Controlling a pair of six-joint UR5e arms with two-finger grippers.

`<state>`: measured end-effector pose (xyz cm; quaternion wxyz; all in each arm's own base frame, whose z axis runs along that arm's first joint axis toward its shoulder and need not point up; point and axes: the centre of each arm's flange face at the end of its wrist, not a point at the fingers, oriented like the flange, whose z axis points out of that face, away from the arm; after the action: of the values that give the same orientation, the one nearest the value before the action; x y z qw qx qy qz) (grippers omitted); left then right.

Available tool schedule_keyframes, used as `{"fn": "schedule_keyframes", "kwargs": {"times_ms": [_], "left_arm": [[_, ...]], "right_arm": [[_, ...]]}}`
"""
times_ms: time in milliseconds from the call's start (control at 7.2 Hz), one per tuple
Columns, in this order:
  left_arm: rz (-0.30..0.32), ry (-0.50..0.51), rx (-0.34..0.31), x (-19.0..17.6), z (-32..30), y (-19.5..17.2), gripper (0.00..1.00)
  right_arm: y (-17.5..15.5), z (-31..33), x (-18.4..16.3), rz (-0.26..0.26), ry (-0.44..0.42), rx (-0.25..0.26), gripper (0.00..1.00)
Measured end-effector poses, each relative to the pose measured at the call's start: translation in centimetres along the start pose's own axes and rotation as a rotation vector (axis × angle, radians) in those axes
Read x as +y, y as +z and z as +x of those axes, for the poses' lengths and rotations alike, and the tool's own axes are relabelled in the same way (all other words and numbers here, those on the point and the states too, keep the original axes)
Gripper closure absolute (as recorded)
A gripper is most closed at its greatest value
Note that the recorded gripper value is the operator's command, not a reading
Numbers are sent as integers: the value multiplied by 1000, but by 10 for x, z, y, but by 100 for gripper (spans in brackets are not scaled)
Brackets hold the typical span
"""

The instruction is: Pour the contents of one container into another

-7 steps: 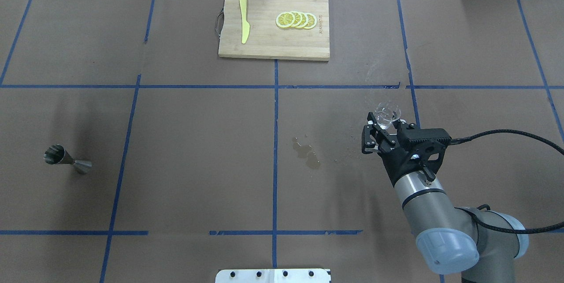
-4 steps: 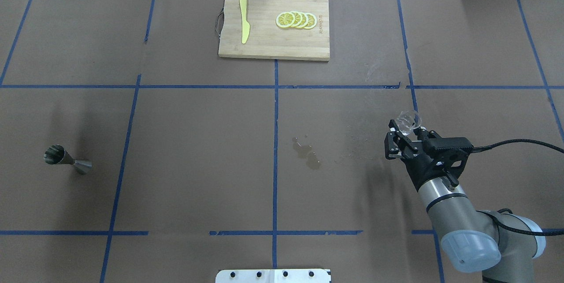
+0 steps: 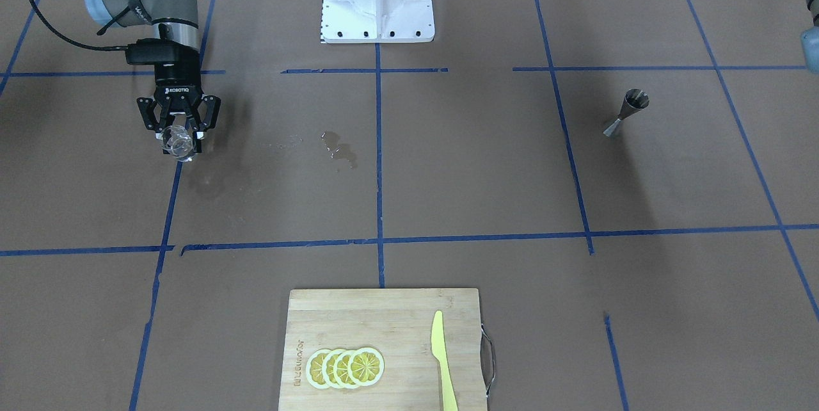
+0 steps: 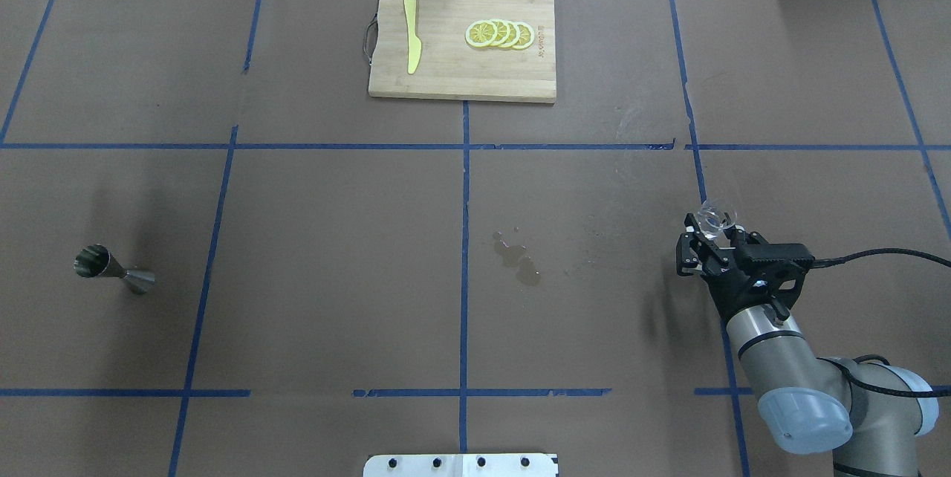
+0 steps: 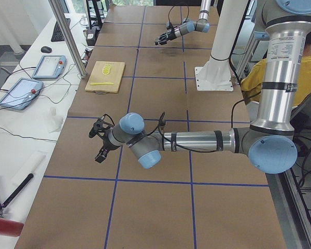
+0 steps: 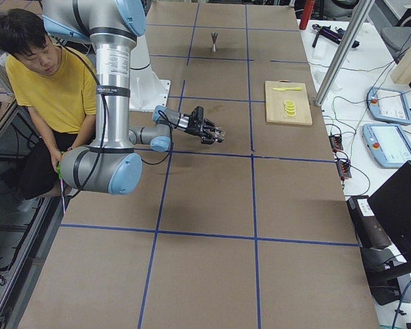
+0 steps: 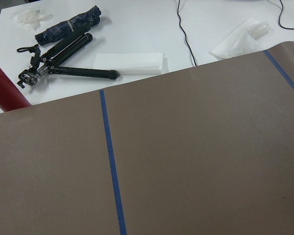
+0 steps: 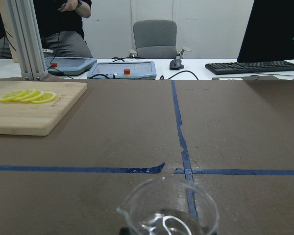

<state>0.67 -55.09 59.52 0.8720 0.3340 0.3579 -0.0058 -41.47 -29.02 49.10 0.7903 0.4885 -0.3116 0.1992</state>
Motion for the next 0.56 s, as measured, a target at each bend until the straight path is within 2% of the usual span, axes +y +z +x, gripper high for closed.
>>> {"fn": "schedule_keyframes", "kwargs": {"times_ms": [139, 556], "left_arm": [[2, 0, -1, -1, 0, 0, 0], [8, 2, -2, -3, 2, -2, 0]], "right_arm": [[5, 11, 10, 4, 1, 16, 98], [14, 28, 24, 33, -1, 35, 84]]}}
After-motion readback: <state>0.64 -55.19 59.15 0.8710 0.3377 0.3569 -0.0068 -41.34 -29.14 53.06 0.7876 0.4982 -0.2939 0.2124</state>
